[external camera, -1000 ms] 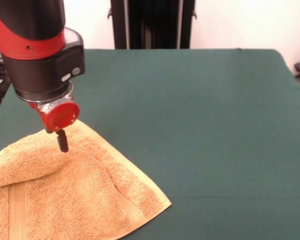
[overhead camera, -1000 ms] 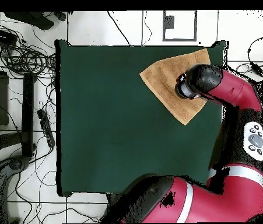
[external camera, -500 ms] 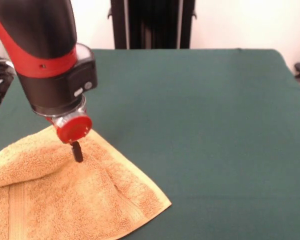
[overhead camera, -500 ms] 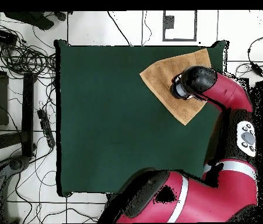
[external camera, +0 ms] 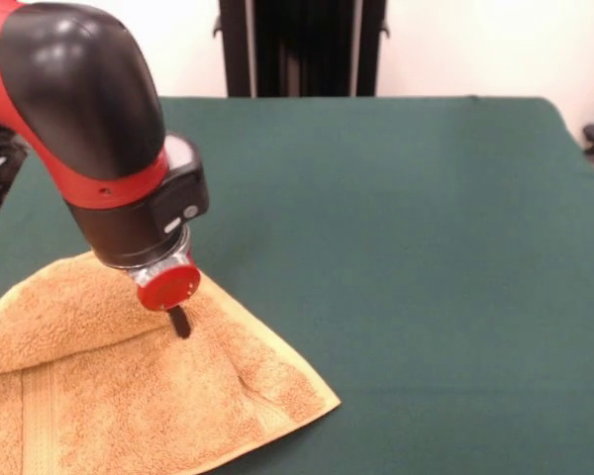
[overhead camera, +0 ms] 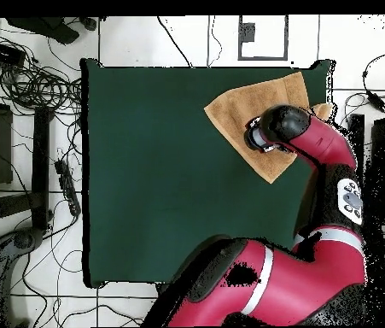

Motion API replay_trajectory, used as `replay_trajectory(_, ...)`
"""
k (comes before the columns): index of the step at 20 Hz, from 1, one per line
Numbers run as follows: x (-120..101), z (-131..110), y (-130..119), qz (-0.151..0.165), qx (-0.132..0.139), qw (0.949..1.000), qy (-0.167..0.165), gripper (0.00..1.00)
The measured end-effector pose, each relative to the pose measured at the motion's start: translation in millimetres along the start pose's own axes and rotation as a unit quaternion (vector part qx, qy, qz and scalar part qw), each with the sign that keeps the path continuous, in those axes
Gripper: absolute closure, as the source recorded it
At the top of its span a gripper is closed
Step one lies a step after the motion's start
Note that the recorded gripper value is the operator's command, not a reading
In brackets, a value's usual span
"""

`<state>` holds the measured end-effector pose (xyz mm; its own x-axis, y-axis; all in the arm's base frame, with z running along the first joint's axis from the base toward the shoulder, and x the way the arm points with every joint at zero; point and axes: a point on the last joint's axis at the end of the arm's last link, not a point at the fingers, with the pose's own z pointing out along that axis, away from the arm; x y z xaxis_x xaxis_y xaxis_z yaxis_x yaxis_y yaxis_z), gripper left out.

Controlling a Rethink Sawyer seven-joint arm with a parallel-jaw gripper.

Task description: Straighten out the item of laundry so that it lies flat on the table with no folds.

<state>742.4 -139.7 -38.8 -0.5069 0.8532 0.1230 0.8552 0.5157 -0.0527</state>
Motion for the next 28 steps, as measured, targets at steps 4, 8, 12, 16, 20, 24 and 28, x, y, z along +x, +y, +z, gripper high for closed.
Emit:
replay_trajectory(4, -0.7, 0.8, -0.4, 0.007, -0.004, 1.0000, 0.005, 0.00)
replay_trajectory(8, -0.9, 1.1, -0.5, 0.008, -0.004, 0.9999, 0.006, 0.00)
replay_trajectory(12, -0.6, 0.8, -0.5, 0.008, -0.004, 0.9999, 0.005, 0.00)
replay_trajectory(16, 0.5, -2.6, -0.2, 0.007, -0.005, 1.0000, 0.000, 0.00)
replay_trajectory(20, 2.6, -26.0, -1.9, 0.009, -0.010, 0.9999, -0.007, 0.00)
replay_trajectory(24, 1.8, -59.1, -3.9, 0.013, -0.019, 0.9996, -0.016, 0.00)
replay_trajectory(28, -6.3, -102.6, -6.4, 0.019, -0.034, 0.9987, -0.034, 0.00)
